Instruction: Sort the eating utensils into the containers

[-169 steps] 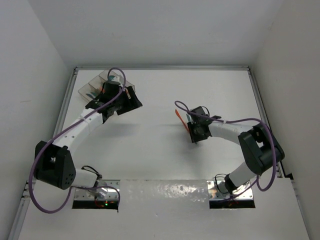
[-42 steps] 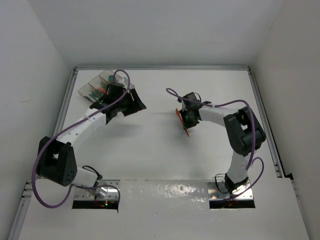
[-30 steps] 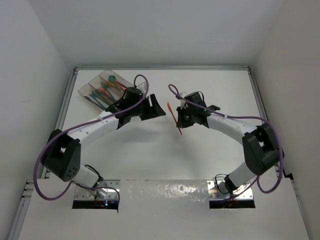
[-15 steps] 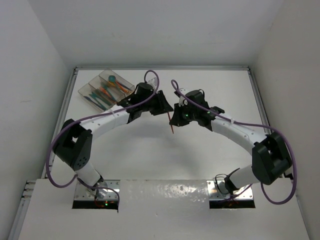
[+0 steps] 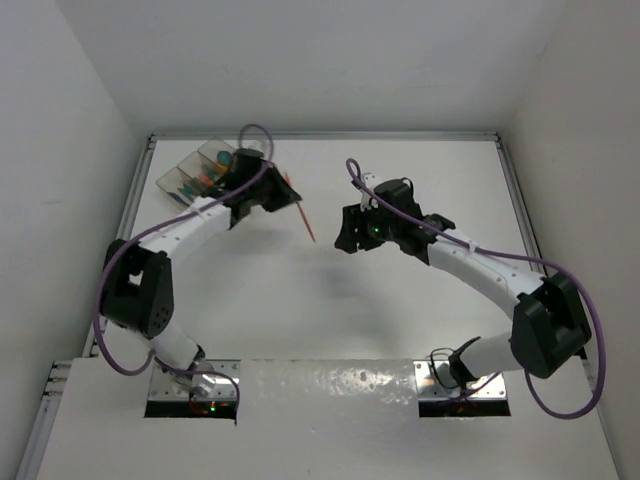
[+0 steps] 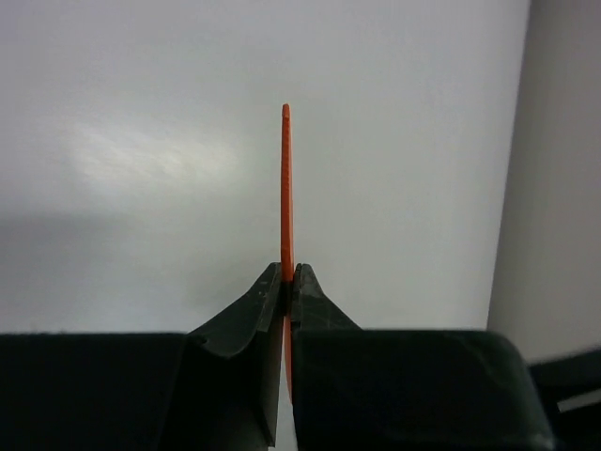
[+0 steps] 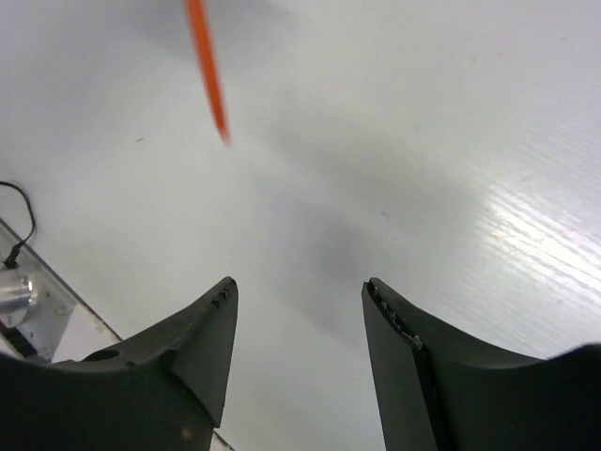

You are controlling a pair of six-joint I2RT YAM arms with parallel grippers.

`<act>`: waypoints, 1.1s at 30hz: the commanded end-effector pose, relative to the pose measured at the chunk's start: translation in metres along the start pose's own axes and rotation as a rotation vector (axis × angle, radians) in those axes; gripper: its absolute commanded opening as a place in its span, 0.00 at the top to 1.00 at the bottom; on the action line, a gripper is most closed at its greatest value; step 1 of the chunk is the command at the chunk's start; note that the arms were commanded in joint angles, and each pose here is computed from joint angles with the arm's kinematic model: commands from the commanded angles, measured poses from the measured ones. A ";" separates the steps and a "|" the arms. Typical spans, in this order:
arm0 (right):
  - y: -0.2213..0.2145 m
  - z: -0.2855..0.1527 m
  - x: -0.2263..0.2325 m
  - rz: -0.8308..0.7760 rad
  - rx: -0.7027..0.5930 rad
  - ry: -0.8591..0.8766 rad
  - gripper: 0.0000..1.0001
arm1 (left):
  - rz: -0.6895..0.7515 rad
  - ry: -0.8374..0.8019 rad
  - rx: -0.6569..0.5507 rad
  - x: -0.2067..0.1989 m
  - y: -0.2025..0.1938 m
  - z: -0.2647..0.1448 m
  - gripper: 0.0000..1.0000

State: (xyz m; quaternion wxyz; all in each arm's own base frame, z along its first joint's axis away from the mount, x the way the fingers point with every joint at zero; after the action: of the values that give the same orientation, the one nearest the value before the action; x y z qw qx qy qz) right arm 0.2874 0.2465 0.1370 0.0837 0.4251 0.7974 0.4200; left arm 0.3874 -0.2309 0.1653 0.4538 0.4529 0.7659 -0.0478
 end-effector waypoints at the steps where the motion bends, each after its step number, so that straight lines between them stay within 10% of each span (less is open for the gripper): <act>1: 0.008 -0.014 -0.006 -0.049 -0.038 -0.061 0.44 | -0.075 0.100 -0.250 0.045 0.102 -0.048 1.00; 8: -0.013 -0.026 -0.017 -0.078 -0.001 -0.126 0.41 | -0.229 0.321 -0.523 0.149 0.226 -0.117 1.00; 24: -0.037 -0.040 -0.031 -0.095 0.056 -0.205 0.35 | -0.323 0.440 -0.468 0.234 0.263 -0.068 0.91; 33: -0.037 -0.056 -0.038 -0.085 0.041 -0.276 0.20 | -0.262 0.403 -0.452 0.206 0.242 -0.086 0.49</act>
State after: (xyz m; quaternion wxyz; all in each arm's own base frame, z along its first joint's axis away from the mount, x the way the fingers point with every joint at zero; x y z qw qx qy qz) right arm 0.2578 0.1791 0.1230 0.1737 0.4431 0.8151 0.3305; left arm 0.4741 0.0951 0.1020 0.3309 0.2187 0.9083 0.1327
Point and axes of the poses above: each gripper's point midway between its finger pads, its own z axis out along the fingers, its own x axis along the line the jaws close on, y = z × x, the point moved 1 cm from there along -z, back along the fingers, and after that the axes turned 12 degrees about -z, right-handed, at the moved point
